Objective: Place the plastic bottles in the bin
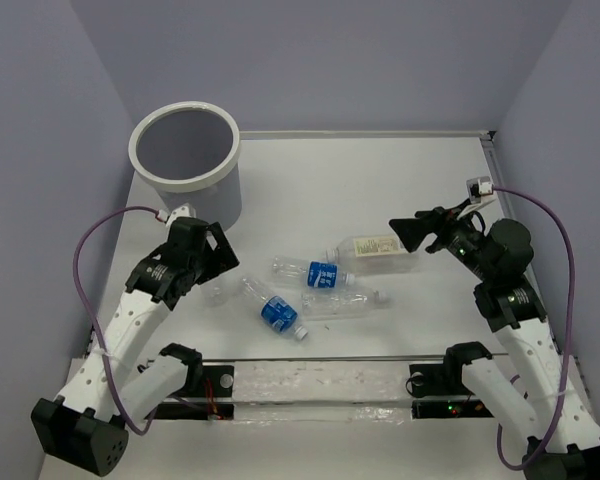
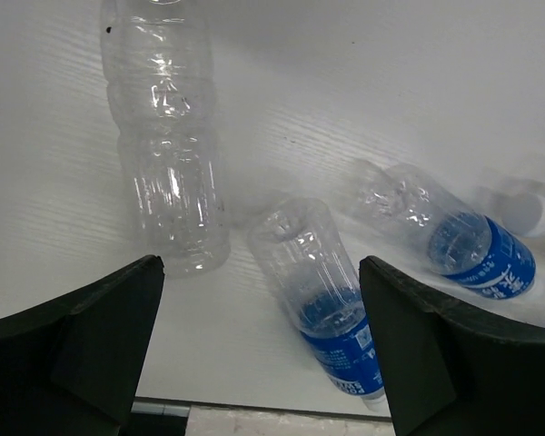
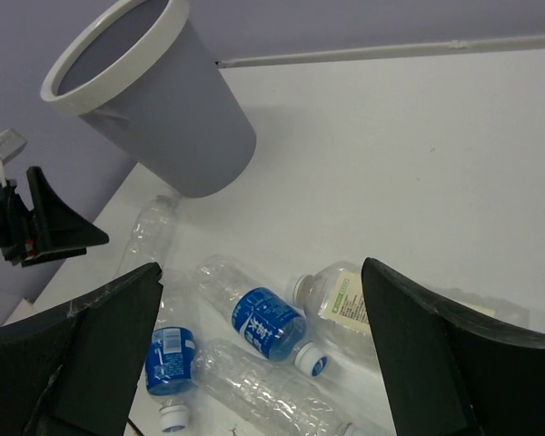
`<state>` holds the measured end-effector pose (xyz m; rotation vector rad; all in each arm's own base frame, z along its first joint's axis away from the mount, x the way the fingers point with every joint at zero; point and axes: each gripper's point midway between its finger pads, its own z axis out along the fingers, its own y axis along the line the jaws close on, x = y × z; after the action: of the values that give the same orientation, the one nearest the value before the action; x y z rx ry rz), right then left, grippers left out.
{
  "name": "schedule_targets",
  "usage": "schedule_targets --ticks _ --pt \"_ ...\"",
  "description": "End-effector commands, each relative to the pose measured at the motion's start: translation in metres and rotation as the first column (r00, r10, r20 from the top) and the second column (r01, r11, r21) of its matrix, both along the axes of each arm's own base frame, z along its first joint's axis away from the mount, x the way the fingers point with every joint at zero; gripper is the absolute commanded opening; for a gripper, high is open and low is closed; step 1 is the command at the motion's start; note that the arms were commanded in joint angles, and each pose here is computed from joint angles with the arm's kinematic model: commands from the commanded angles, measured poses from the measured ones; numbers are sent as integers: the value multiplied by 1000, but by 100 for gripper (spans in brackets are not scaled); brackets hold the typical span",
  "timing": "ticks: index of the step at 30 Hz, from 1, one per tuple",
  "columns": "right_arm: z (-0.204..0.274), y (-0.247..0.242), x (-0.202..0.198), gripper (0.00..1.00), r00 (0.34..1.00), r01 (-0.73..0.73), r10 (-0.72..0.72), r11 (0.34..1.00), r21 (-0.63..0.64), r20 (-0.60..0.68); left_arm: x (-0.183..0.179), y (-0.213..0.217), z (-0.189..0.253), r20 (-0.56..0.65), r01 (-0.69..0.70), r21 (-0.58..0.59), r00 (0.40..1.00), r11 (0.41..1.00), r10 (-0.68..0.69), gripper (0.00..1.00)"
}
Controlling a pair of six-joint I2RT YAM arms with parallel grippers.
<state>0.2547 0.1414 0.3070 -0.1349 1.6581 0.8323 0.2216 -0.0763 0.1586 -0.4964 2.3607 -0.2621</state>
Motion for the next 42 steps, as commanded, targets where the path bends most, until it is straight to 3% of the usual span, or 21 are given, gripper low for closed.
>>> schedule_targets --ticks 1,8,17,26,30,31,32,35,42 --pt "19 8 -10 95 995 -58 56 998 21 86 18 18 -27 -41 -133 10 990 991 134 99" --pt "23 11 -21 95 989 -81 78 996 22 122 51 57 -46 -34 -251 92 966 964 254 99" --pt "22 22 -31 95 978 -163 158 986 33 136 84 73 -69 -10 -292 159 955 943 297 99" --pt "19 26 -34 93 974 -189 183 982 28 133 102 85 -92 -77 -295 193 946 936 314 98" --pt "15 26 -34 92 976 -185 181 982 28 124 102 82 -108 -127 -272 193 946 943 299 84" --pt "16 26 -34 92 975 -185 180 982 28 127 101 82 -112 -142 -269 191 944 944 297 73" --pt "17 26 -34 92 975 -185 180 982 28 128 99 78 -117 -163 -255 183 944 949 285 69" --pt "18 26 -35 92 975 -186 180 982 30 132 92 74 -122 -191 -231 169 946 958 262 61" --pt "13 27 -32 92 977 -188 184 982 33 107 74 55 -100 -158 -168 65 972 984 177 58"
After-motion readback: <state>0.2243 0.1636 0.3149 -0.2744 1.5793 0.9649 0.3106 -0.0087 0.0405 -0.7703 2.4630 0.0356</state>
